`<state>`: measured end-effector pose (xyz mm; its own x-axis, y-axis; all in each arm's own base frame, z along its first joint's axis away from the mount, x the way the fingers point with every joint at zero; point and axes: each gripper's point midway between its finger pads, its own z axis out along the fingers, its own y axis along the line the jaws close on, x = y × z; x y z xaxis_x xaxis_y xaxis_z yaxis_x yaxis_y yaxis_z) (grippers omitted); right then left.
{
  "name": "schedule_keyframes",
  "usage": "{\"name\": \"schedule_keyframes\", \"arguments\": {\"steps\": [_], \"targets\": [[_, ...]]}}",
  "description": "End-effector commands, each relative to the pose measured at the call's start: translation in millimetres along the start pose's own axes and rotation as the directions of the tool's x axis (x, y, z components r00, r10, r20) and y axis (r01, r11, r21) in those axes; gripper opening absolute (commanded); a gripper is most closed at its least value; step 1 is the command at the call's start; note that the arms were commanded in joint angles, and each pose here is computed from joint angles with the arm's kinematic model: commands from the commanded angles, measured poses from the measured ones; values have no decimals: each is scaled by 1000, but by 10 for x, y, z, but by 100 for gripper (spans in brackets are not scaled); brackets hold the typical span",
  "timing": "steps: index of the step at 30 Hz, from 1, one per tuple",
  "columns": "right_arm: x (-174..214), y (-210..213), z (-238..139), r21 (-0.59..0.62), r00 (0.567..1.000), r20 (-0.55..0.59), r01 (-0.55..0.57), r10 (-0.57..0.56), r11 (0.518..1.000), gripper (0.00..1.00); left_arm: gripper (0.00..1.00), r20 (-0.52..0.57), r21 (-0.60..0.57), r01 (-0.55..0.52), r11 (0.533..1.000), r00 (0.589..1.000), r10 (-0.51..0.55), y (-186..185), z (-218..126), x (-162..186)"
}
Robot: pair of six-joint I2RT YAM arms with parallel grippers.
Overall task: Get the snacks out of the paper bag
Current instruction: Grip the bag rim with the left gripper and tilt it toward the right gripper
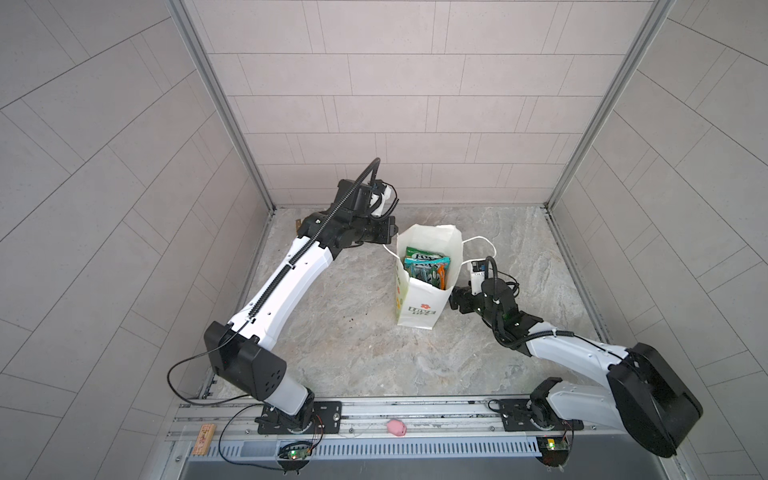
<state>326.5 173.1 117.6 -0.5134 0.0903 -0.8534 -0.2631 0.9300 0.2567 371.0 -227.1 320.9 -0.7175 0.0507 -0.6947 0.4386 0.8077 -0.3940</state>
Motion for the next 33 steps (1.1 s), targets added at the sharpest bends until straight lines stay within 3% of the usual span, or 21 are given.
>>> {"name": "schedule_keyframes", "arguments": {"steps": [1, 7, 14, 23, 33], "targets": [[-322, 286, 96, -52, 992, 125, -8, 14, 999, 86, 0, 79, 5, -113, 994, 991, 112, -20, -283, -282], [-312, 723, 393, -83, 989, 143, 55, -42, 995, 85, 0, 132, 82, -142, 986, 983, 131, 124, -464, -471], [-410, 1241, 771, -153, 983, 178, 62, -35, 986, 85, 0, 126, 58, -162, 985, 980, 153, 397, -511, -634], [-454, 1714, 1136, -207, 981, 194, 59, -18, 976, 85, 0, 126, 31, -186, 982, 975, 181, 485, -479, -714], [-255, 1369, 881, -129, 981, 168, 120, -98, 984, 88, 0, 112, 45, -161, 986, 981, 156, 503, -402, -582]]}}
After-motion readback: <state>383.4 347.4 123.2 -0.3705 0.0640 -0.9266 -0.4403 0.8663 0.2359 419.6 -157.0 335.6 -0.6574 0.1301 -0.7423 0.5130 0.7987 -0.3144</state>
